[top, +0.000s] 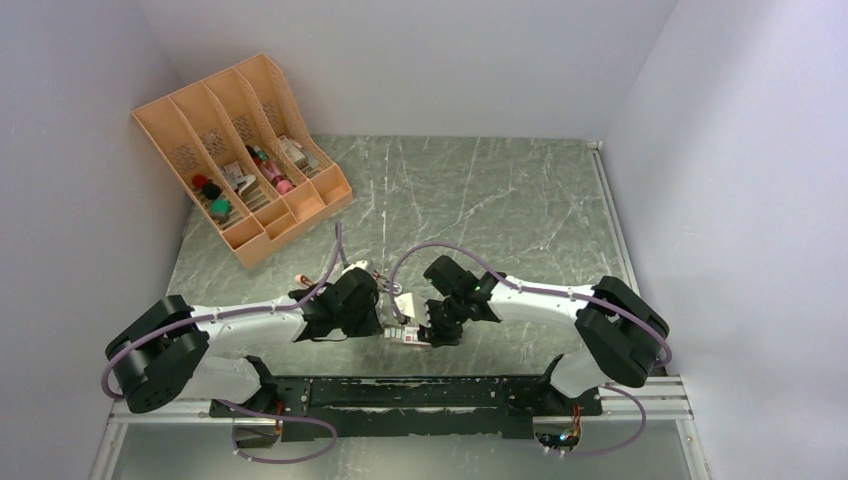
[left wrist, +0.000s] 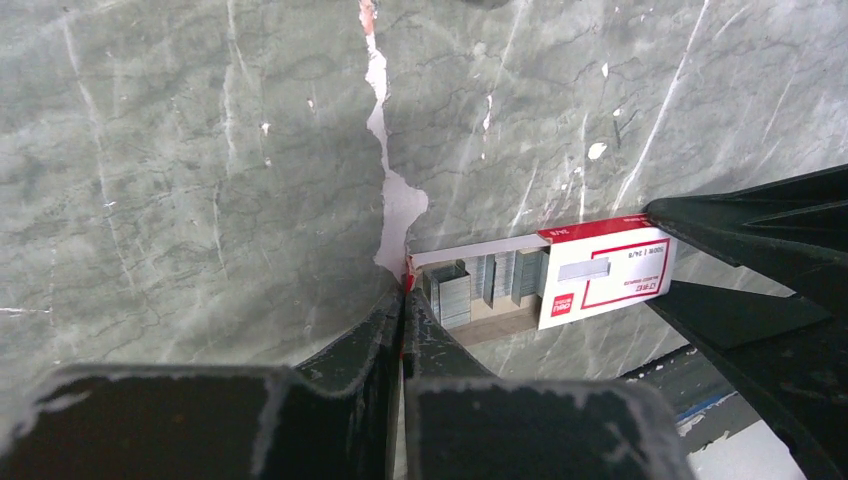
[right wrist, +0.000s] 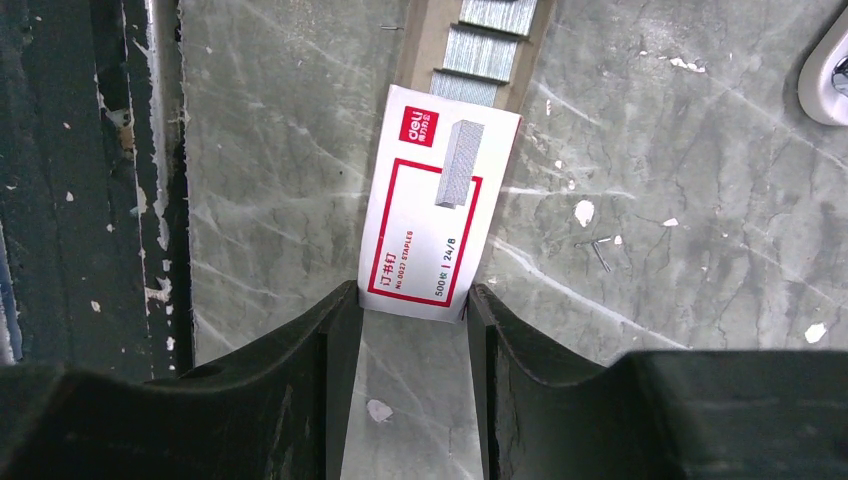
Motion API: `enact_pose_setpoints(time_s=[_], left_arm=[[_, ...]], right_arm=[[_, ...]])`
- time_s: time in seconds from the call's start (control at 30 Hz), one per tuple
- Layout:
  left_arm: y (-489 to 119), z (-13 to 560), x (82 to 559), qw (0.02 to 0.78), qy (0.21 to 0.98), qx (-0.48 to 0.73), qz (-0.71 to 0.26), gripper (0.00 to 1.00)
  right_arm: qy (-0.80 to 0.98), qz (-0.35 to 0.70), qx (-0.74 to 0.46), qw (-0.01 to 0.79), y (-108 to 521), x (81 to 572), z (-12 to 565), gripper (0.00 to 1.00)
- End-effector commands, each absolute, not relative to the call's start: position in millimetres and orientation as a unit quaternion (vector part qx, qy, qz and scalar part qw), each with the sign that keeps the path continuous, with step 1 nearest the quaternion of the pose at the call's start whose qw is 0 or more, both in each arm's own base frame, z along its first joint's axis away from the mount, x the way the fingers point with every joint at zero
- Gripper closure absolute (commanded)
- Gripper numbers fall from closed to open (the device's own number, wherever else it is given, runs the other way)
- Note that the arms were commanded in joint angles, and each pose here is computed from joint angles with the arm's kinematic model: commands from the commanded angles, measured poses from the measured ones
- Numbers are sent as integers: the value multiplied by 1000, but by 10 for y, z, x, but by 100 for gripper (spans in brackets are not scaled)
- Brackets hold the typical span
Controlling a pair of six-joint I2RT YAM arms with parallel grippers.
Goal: Load the staples into the stapler
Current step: Open the staple box at the center of the board, then move the staple box to the center of the board.
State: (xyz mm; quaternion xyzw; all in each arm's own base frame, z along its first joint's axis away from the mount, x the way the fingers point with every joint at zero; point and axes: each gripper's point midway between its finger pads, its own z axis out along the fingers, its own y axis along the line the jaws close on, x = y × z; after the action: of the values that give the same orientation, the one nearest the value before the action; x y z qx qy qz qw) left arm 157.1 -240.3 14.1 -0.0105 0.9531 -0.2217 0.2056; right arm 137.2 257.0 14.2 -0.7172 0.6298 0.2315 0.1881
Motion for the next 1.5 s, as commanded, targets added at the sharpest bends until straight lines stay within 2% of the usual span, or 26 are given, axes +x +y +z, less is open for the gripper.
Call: enact_pose_setpoints(time_s=[0.0,0.57,0.9,0.97,1.1,1.3,1.47], left_arm=[[-2172,21,1520,203,963,-8,-179,93],[-2064,32,1514,207,963,-5,-172,93],[-2132,64,1548,212,959,-1,-186,93],[-2143,70,1558,214,959,1,-187,93],[-2208,88,1586,216,956,6,-197,93],[-2396,141,1695,220,951,12,-215,93],[-2479,123,1719,215,951,15,-221,93]], right_arm=[[644,223,-712,170,2440,1312,126,54],[672,196,-689,187,2368,1405,85,54],[781,96,-572,233,2079,2110,56,51],[800,82,-548,231,1986,2227,36,49],[867,16,-420,266,1609,2690,65,37],[867,38,-374,327,1674,2888,382,31],[855,14,-332,397,1582,3014,768,30]])
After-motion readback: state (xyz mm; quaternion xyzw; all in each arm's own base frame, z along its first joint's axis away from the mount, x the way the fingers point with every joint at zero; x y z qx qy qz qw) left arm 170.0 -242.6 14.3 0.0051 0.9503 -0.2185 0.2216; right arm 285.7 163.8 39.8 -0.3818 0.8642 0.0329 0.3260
